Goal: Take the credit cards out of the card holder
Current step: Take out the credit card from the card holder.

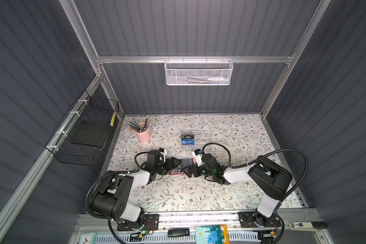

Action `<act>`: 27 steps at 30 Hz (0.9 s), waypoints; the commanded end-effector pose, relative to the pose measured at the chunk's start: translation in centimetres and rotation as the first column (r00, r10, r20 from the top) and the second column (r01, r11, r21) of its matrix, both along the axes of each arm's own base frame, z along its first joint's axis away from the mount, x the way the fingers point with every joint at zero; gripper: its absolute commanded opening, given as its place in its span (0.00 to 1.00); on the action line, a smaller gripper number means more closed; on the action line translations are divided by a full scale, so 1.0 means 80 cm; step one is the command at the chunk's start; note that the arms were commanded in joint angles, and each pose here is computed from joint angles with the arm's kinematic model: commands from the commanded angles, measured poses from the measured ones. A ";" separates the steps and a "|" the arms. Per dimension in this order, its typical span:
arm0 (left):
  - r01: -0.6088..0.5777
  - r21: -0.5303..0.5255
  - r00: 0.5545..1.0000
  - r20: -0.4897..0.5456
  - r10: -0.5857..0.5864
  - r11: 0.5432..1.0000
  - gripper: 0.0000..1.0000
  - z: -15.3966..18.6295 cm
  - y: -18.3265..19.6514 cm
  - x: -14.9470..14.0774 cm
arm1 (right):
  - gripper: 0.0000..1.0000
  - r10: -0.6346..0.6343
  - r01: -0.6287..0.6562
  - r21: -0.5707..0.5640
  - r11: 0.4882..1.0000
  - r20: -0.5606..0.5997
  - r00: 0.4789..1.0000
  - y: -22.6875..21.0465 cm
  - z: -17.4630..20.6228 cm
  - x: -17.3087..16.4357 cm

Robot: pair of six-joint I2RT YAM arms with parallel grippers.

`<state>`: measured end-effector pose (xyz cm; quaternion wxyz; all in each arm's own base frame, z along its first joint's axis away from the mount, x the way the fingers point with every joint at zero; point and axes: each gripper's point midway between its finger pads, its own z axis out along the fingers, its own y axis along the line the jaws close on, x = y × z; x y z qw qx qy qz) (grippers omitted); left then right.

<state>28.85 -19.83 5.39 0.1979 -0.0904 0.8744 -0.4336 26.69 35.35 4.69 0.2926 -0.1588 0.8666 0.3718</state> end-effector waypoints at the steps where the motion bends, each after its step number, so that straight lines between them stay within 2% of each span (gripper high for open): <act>1: -0.012 0.024 0.997 -0.082 0.014 1.000 0.80 -0.029 0.011 -0.015 | 0.99 -0.074 0.069 -0.186 0.980 -0.015 0.997 -0.036 -0.038 0.002; 15: -0.017 0.015 0.994 -0.104 0.019 1.000 0.78 -0.039 0.012 -0.018 | 0.99 -0.133 0.160 -0.371 0.915 0.098 0.986 -0.049 -0.051 0.017; 19: -0.021 0.019 0.993 -0.119 0.023 1.000 0.76 -0.044 0.013 -0.021 | 0.99 -0.149 0.200 -0.437 0.877 0.149 0.978 -0.050 -0.055 0.025; 27: -0.020 0.018 0.992 -0.126 0.022 1.000 0.72 -0.047 0.012 -0.021 | 0.99 -0.160 0.227 -0.490 0.842 0.174 0.972 -0.054 -0.069 0.030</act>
